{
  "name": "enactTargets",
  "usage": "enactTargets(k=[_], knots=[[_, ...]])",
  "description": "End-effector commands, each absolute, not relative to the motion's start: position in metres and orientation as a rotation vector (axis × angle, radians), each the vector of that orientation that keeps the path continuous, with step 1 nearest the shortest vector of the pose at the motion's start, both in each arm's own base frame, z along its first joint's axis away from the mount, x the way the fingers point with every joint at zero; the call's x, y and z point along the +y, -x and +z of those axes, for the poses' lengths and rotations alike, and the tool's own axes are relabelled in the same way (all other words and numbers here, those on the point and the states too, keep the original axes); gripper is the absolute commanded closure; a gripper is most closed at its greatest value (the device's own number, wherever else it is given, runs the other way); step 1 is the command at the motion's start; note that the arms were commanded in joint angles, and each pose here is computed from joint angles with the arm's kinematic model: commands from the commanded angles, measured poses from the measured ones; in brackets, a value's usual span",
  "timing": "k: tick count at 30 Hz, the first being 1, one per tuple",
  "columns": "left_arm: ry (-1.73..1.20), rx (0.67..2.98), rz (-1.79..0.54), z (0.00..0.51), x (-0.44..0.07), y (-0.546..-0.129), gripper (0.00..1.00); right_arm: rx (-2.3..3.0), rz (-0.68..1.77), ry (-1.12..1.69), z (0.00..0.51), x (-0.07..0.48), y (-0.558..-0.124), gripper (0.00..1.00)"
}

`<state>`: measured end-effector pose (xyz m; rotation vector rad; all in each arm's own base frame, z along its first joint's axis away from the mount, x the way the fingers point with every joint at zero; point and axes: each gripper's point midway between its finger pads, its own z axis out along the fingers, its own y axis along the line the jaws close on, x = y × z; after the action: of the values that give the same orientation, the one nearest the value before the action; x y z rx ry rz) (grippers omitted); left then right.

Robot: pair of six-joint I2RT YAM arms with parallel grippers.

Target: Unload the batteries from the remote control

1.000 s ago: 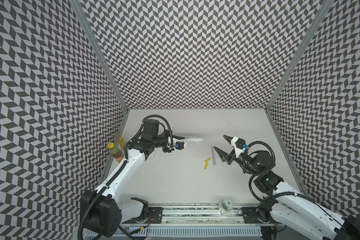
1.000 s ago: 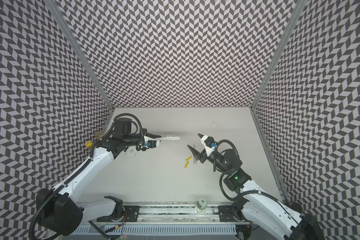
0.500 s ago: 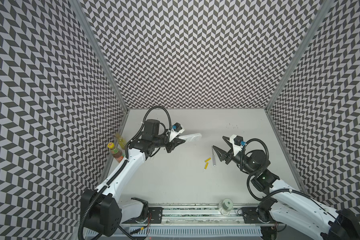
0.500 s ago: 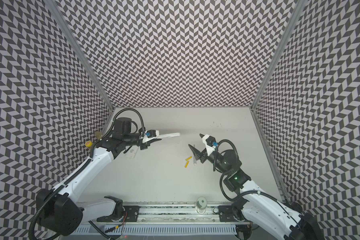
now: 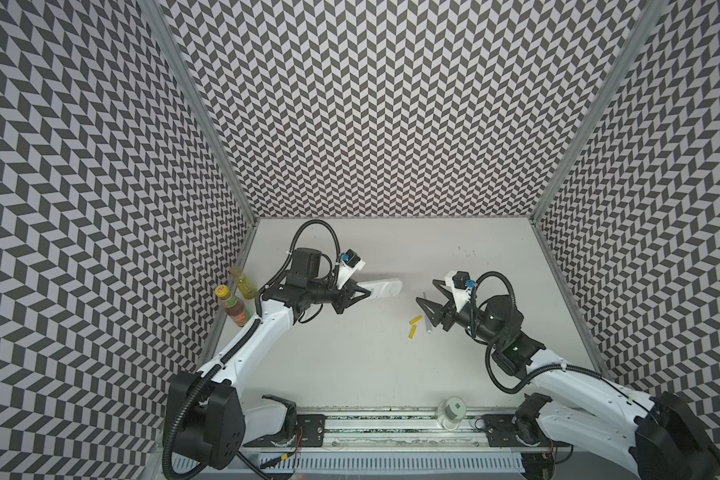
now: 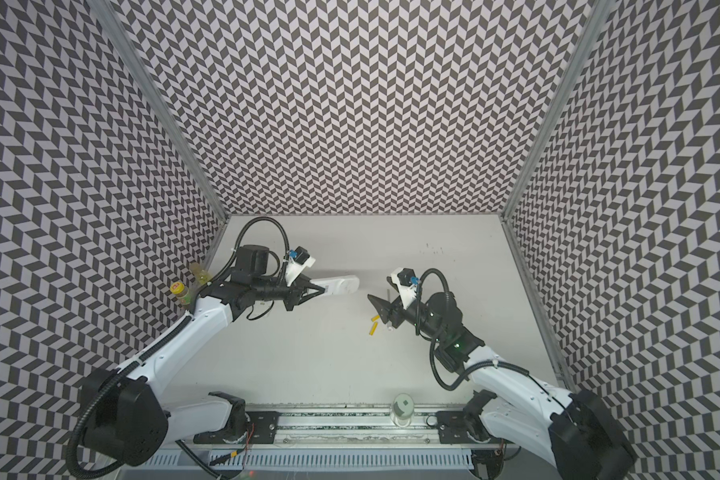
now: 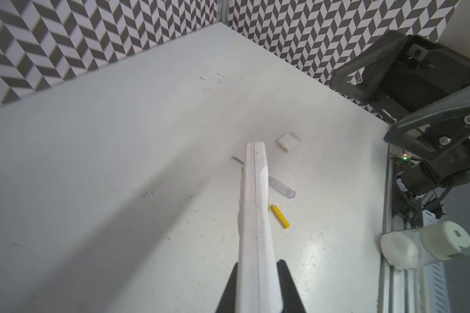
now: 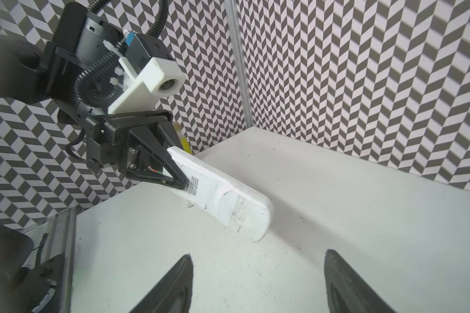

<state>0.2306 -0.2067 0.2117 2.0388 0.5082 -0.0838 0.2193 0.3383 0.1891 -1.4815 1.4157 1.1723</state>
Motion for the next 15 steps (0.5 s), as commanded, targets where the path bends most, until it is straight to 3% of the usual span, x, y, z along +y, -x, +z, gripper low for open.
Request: enactTargets(k=[1, 10, 15], knots=[[-2.052, -0.226, 0.334, 0.219, -0.212, -0.230, 0.25, 1.362, 1.186, 1.476, 0.202, 0.348, -0.226, 0.64], [-2.068, -0.240, 0.292, 0.207, -0.218, -0.224, 0.31, 1.412, 1.245, 1.469, 0.200, 0.360, -0.230, 0.69], [-2.076, -0.252, 0.313, 0.200, -0.220, -0.227, 0.41, 1.399, 1.254, 1.490, 0.197, 0.365, -0.226, 0.69]])
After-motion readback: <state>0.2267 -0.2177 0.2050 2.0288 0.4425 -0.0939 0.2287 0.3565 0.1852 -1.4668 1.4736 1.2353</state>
